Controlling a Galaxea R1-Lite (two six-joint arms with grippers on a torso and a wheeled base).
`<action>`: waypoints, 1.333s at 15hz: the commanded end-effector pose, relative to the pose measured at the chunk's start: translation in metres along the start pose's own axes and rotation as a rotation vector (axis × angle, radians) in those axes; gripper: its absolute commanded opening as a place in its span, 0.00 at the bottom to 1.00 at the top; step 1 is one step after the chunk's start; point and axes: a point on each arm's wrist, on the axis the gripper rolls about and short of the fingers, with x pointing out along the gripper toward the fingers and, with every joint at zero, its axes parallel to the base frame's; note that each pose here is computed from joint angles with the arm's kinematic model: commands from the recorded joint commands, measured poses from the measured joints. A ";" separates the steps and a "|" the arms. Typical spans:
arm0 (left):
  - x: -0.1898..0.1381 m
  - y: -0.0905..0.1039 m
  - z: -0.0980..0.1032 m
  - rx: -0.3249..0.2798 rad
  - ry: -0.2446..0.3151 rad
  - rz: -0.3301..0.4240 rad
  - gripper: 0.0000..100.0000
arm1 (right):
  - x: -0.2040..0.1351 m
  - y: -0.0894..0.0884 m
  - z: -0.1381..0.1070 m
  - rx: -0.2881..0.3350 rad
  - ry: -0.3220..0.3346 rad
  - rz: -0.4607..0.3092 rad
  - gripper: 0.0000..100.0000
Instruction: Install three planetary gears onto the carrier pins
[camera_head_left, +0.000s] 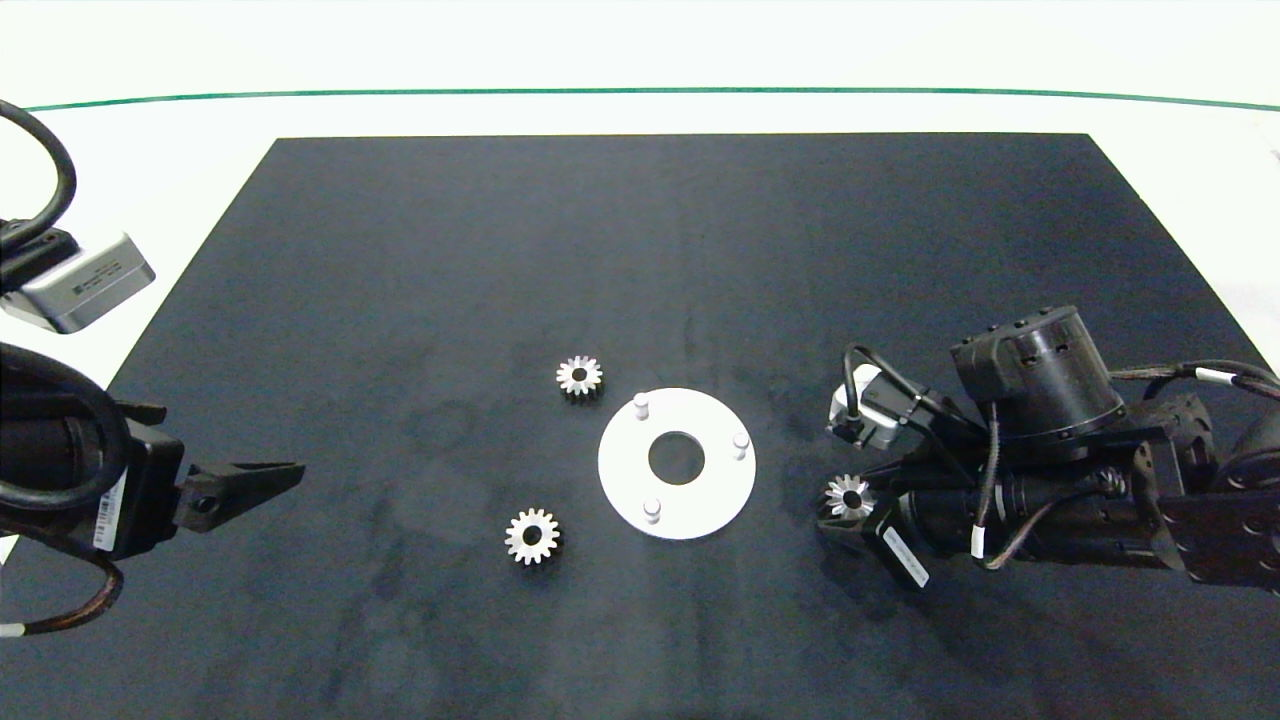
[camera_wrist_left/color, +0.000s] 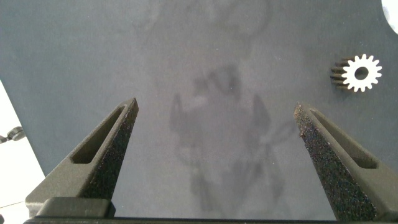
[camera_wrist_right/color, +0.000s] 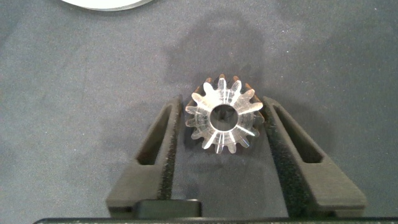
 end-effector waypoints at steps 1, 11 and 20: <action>0.000 0.000 0.000 0.001 0.002 0.001 1.00 | 0.000 0.000 0.000 -0.001 -0.002 0.001 0.45; -0.005 0.001 -0.001 0.001 -0.009 0.041 1.00 | -0.033 -0.005 0.026 0.024 -0.143 -0.051 0.28; -0.006 0.001 -0.001 0.002 -0.009 0.040 1.00 | -0.012 0.009 0.088 -0.030 -0.170 -0.003 0.28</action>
